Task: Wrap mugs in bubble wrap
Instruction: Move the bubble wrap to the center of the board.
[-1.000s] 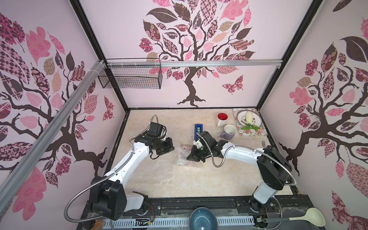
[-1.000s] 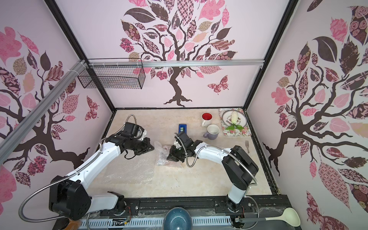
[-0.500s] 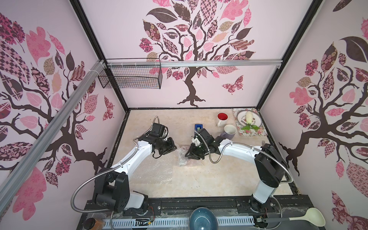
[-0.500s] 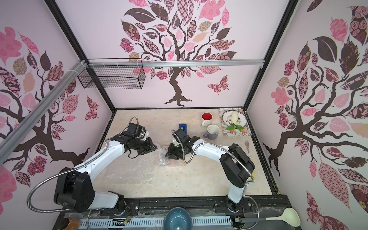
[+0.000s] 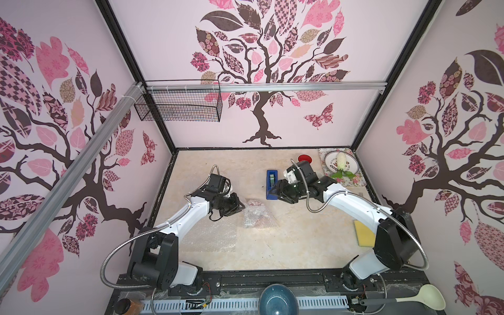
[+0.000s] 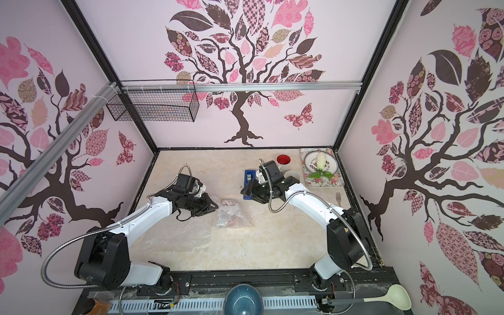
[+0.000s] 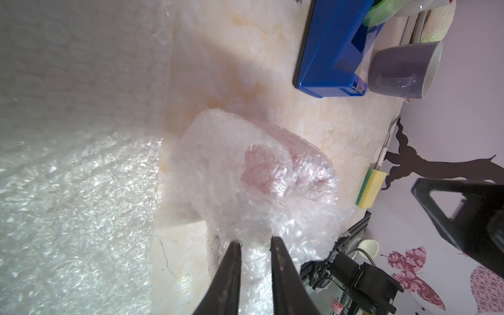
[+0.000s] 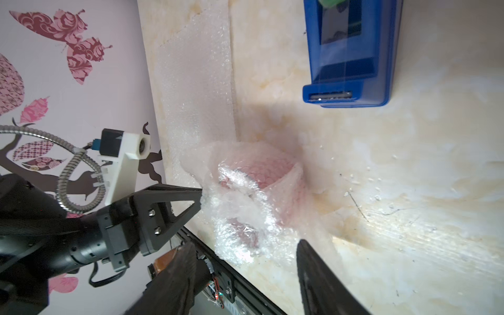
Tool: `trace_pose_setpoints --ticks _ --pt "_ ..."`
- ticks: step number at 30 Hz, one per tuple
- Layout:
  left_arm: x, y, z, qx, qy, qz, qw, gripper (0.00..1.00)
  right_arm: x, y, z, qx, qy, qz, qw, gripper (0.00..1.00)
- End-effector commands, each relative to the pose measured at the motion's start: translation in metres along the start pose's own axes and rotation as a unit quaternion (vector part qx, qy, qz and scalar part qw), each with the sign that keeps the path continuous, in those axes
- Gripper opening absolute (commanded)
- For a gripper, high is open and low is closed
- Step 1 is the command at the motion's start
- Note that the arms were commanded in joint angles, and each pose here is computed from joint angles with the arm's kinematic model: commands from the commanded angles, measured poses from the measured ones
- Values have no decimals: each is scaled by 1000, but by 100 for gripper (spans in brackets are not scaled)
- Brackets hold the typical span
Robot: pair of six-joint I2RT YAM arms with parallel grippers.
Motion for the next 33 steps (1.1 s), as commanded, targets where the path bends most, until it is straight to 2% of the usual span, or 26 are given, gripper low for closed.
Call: trace_pose_setpoints --ticks 1,6,16,21,24,27,33 --pt "3 -3 10 11 -18 -5 1000 23 -14 -16 22 41 14 -14 999 62" --pt "17 -6 25 28 -3 -18 999 22 -21 -21 39 44 46 -5 998 61" --pt "19 2 37 32 -6 -22 999 19 -30 -39 78 74 79 9 994 61" --pt "21 9 44 25 -3 -19 999 18 -29 -32 93 75 86 7 993 50" --pt "17 26 46 16 -2 -8 1000 18 -21 -21 100 67 83 -6 994 40" --pt "12 51 47 -2 -6 0 1000 18 -14 -6 108 63 72 -18 995 26" --pt "7 114 61 -49 -27 21 998 18 -2 50 124 36 29 -43 998 20"
Point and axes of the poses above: each gripper's point midway between its finger pads, its own z axis out along the fingers, its own x axis along the line the jaws close on, y = z × x, the point moved 3 cm from there along -z, back along the fingers, and after that the axes turned 3 degrees about z, right-handed, at the moved point
